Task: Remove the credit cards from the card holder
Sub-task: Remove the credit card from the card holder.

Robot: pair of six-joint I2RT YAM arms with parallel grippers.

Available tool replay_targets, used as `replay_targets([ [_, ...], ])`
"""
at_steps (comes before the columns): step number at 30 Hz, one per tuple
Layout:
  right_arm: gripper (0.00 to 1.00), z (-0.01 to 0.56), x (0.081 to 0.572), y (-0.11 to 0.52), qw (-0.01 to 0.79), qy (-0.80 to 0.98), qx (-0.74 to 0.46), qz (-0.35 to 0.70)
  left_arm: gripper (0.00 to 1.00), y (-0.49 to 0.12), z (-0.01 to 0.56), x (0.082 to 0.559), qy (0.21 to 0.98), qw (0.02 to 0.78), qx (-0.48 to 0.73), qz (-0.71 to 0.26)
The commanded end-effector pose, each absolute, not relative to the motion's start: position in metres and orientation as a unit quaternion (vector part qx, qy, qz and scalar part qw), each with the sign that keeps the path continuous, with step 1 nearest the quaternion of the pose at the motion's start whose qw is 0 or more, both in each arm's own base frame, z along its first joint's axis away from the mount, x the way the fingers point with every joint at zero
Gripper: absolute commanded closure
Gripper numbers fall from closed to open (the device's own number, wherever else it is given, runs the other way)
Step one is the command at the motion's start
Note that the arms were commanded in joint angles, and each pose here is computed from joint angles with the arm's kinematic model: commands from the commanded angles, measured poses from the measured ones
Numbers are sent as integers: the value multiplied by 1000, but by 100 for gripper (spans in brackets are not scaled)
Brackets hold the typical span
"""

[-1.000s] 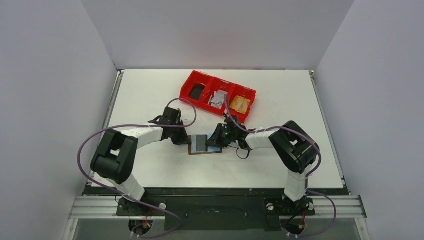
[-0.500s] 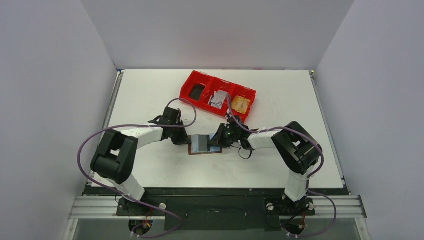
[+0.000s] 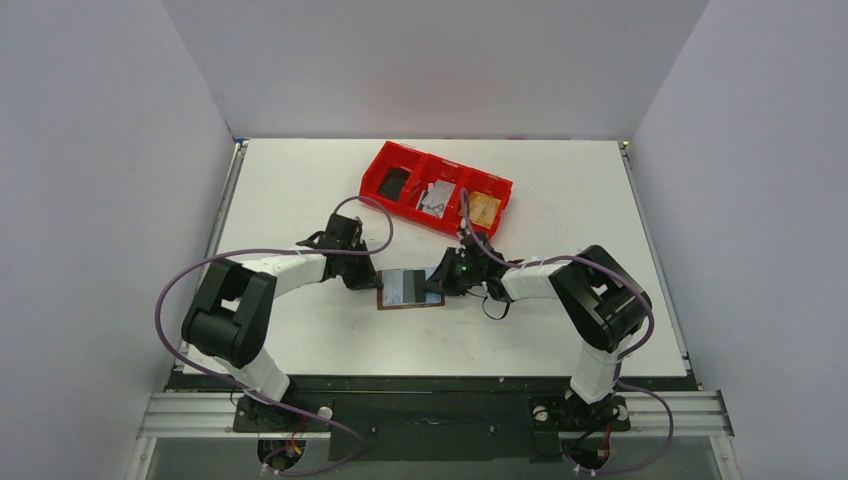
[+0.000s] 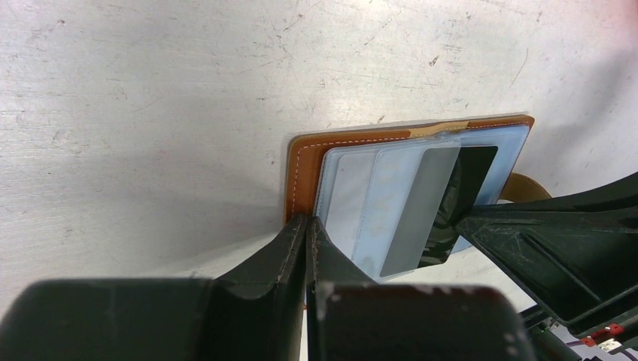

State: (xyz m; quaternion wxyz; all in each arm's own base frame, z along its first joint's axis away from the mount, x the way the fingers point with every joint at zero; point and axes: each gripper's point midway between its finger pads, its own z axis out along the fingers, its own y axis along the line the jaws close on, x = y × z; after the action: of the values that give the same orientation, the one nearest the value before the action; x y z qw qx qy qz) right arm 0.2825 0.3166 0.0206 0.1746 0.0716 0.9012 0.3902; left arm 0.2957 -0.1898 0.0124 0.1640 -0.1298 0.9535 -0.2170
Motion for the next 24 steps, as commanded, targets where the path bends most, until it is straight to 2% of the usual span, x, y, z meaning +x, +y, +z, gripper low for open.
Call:
replay_targets([
  [1, 100, 11, 282, 293, 186, 913, 81, 353, 100, -160, -38, 256, 979, 99, -126, -127],
  [24, 100, 41, 287, 278, 207, 905, 76, 364, 100, -176, -10, 275, 972, 126, -118, -162],
])
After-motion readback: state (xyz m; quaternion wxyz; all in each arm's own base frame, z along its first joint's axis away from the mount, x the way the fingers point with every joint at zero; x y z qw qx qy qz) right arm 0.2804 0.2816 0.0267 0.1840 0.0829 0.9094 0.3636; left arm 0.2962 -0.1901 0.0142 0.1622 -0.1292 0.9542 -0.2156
